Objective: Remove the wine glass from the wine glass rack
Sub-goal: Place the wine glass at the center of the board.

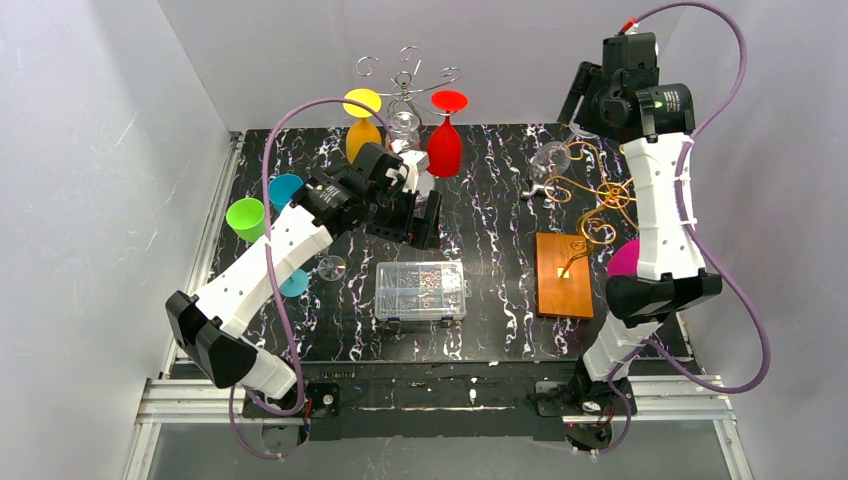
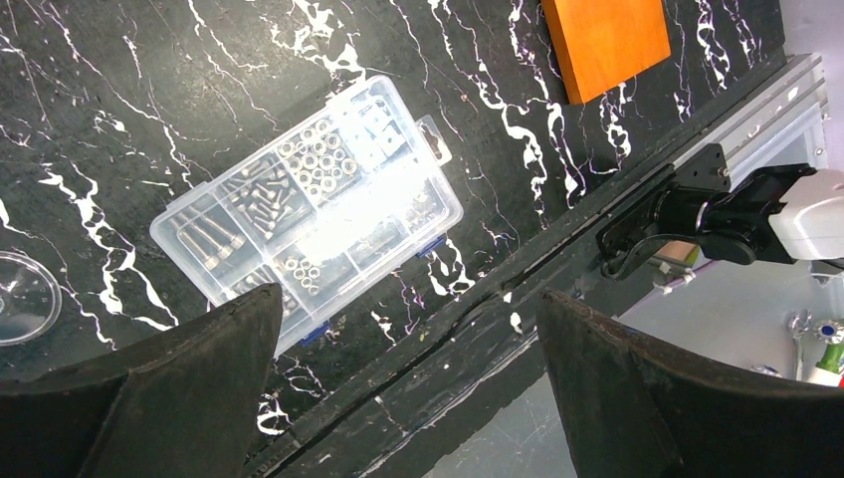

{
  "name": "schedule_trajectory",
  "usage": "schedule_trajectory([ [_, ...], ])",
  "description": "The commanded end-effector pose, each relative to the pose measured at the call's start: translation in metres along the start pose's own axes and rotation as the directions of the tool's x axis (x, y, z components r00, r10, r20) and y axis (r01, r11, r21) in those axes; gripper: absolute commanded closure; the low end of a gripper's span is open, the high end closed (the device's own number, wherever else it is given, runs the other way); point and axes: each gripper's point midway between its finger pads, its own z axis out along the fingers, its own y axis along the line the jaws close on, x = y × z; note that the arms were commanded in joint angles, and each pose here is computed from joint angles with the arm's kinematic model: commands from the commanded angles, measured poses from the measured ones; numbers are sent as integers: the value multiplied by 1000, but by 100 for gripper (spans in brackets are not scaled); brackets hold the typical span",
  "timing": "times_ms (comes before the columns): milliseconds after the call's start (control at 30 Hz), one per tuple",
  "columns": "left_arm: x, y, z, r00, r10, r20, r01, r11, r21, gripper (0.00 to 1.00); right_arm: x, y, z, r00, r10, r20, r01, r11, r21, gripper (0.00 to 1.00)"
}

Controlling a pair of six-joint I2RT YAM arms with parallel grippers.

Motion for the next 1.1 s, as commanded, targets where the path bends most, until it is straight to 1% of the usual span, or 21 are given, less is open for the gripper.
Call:
schedule_trajectory([
  [0,-2,-4,-10,1000,-24,20,23,1000,2,2,-34,19,-32,987,54,148,-44,996,-73,53],
  [100,-3,-6,-8,997,-70,36,69,998,11,2,-31,28,-34,988,49,144,-35,995,-95,53],
  [300,-18,-25,-9,983,-164,87,155,983,103,2,-23,49,-41,991,41,126,-21,988,-153,53],
  [433,-31,-35,-7,966,-229,115,210,965,158,2,-17,60,-48,993,42,107,-21,981,-194,53],
  [567,-44,-45,-2,939,-311,146,272,933,236,2,-9,69,-57,996,47,82,-26,971,-237,53],
  [633,-55,-54,3,911,-377,166,314,897,310,2,-4,75,-64,996,56,63,-37,961,-273,53],
  [700,-64,-55,14,854,-476,208,375,843,386,2,3,86,-82,997,76,16,-65,932,-357,54],
  [800,-73,-54,17,796,-547,259,398,796,456,2,10,97,-99,996,88,-31,-93,895,-437,54],
  [833,-81,-55,14,780,-554,292,380,789,483,2,12,100,-104,995,89,-44,-99,883,-459,54],
  [900,-86,-52,11,760,-554,338,357,792,495,2,15,106,-114,994,89,-68,-112,857,-503,54],
  [1000,-103,-60,-4,724,-548,419,257,778,573,3,17,111,-124,991,95,-93,-131,831,-541,54],
  [1067,-107,-60,-7,715,-546,436,235,775,586,4,17,114,-127,990,97,-100,-137,821,-554,54],
])
